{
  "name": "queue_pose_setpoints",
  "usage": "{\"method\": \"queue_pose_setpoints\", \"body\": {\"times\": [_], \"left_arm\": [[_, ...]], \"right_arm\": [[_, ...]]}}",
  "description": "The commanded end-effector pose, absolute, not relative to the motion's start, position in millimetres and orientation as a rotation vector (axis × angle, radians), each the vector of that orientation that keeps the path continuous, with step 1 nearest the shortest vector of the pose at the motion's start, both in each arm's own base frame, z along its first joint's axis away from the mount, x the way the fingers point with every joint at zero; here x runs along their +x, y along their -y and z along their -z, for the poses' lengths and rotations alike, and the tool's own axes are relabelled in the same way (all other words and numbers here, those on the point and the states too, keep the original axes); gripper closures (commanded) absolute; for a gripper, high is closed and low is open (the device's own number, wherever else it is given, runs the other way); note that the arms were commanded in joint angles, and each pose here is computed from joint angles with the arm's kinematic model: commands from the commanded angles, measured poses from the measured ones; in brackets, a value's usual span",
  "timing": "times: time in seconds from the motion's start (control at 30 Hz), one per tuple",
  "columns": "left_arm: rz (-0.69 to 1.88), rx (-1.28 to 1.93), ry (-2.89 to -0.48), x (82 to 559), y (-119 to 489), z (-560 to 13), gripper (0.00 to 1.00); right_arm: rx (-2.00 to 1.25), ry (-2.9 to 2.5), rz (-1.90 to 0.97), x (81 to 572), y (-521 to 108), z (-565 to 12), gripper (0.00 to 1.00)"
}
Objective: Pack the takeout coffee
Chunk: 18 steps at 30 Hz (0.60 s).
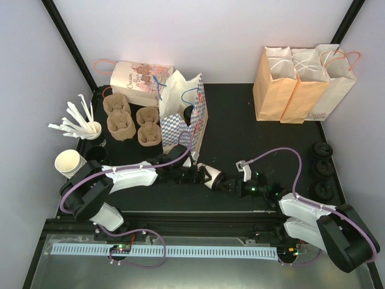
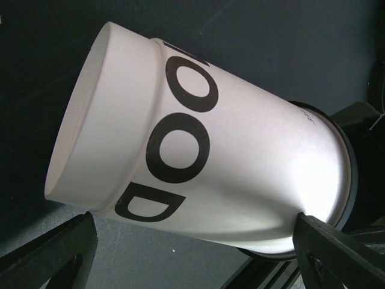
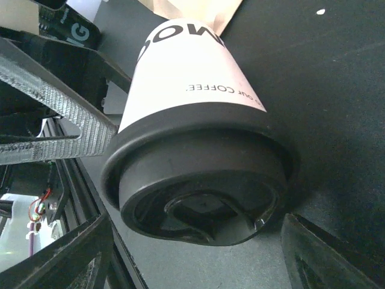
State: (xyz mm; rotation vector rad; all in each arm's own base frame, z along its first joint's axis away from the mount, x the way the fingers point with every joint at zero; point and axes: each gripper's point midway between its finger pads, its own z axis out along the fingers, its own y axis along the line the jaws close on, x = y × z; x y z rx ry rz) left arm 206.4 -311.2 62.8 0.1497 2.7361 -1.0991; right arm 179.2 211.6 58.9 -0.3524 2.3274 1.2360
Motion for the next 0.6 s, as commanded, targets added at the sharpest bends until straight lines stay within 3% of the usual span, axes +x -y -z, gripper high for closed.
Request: {"method": "queue_pose_setpoints", "body": {"times": [0.0,0.2,0.57], "left_arm": [[1.100,0.166,-2.705,217.8,315.6,-72.4,0.09],[1.104,0.168,-2.702,218.7,316.0,-73.2,0.09],[1.118,0.169,-2.706,218.5,317.7,-72.4,0.10]], "right_arm": [[-0.372,-2.184,-1.268,187.4,-215.3,-76.3,0.21],[-0.411,-2.147,-1.223,191.9,-214.4,-75.3,0.11],[-0.460,-2.125,-1.267,195.3,-224.6,-75.2,0.13]]}}
